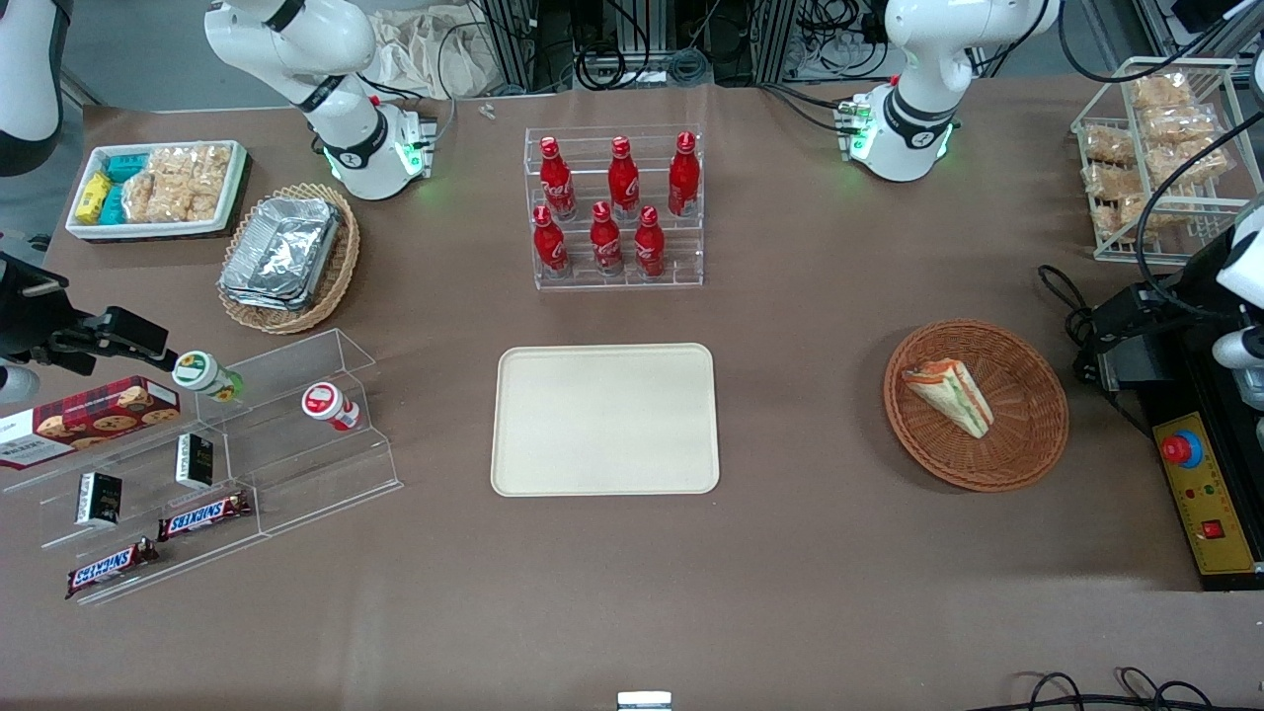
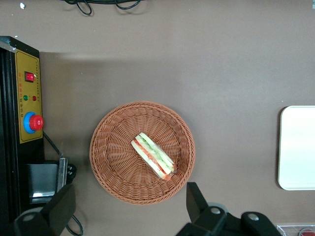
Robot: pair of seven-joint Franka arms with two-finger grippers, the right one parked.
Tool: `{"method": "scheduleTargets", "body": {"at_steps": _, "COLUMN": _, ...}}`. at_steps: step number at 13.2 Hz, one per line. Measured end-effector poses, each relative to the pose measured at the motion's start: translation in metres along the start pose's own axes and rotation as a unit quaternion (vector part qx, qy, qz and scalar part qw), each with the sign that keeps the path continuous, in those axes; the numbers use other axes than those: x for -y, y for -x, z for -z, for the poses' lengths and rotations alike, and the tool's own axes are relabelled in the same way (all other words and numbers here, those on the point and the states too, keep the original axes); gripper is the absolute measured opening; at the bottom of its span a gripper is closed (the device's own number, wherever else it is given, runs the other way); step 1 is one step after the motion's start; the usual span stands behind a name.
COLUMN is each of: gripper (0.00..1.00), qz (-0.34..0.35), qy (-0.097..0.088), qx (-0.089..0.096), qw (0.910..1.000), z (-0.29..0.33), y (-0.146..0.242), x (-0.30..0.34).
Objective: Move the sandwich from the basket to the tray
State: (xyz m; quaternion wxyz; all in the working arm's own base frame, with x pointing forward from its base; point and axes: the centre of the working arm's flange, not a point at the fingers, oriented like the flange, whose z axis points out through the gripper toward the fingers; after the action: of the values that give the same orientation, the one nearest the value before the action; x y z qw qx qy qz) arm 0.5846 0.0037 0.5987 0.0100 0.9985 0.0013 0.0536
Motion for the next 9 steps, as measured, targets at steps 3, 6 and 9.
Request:
{"method": "scheduleTargets", "body": {"at_steps": 3, "gripper": 1.00, "qz": 0.005, "qy": 0.000, "qx": 0.002, "qw": 1.0000, "z": -0.001, "y": 0.000, "x": 0.000}}
{"method": "scheduleTargets", "body": {"at_steps": 6, "gripper": 1.00, "qz": 0.008, "qy": -0.001, "qx": 0.014, "qw": 0.9999, "z": -0.009, "y": 0.000, "x": 0.002}}
{"method": "scheduleTargets", "body": {"at_steps": 9, "gripper": 1.00, "qz": 0.021, "qy": -0.002, "qx": 0.061, "qw": 0.9979, "z": -0.044, "y": 0.007, "x": 0.002}}
